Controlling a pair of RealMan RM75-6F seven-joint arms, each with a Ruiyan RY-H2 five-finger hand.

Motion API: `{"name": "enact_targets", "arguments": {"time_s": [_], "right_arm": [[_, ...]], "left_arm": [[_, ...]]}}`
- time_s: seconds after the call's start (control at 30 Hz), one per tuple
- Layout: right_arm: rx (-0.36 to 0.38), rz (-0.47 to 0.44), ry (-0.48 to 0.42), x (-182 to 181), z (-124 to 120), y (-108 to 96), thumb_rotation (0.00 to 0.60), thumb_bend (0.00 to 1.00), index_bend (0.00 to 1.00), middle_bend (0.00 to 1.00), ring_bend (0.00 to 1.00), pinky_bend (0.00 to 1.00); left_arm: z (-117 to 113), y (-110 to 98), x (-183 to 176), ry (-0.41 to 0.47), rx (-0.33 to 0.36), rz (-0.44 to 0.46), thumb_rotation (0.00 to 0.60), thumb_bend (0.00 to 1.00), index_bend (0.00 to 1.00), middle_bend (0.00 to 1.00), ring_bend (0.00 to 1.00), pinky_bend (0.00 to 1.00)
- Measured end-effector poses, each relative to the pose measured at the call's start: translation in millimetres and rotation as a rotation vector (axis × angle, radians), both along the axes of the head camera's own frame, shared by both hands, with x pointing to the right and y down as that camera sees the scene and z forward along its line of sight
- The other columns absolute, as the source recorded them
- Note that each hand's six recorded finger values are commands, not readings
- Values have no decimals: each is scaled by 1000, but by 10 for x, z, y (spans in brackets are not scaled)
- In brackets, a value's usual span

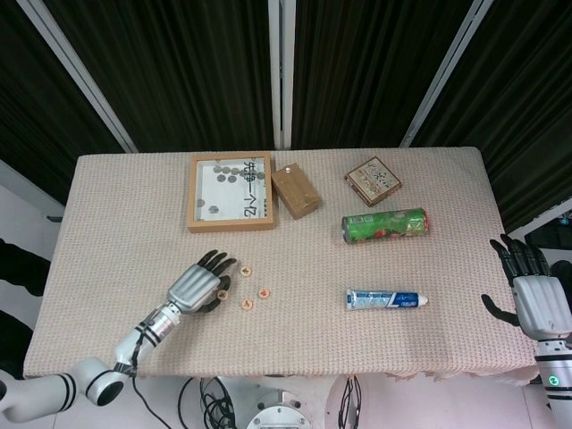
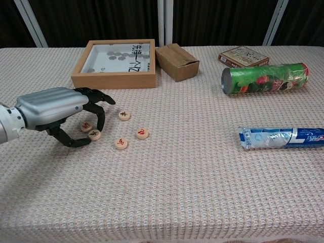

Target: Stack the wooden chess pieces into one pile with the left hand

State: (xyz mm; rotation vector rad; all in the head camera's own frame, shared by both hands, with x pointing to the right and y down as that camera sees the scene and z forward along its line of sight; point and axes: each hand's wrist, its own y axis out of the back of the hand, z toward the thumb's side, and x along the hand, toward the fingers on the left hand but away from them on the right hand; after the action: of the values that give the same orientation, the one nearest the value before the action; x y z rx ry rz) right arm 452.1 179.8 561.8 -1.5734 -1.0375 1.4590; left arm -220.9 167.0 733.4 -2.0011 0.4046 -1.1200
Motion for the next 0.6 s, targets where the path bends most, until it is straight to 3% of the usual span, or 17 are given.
{"name": "enact_targets", "arguments": {"time_s": [0.6], "right_arm": [[-1, 1, 3, 5, 3, 2, 600, 207, 0, 0, 0, 0]], "left_arm": [[-110, -58, -51, 2, 20, -34, 600, 284, 502, 90, 0, 0]]}}
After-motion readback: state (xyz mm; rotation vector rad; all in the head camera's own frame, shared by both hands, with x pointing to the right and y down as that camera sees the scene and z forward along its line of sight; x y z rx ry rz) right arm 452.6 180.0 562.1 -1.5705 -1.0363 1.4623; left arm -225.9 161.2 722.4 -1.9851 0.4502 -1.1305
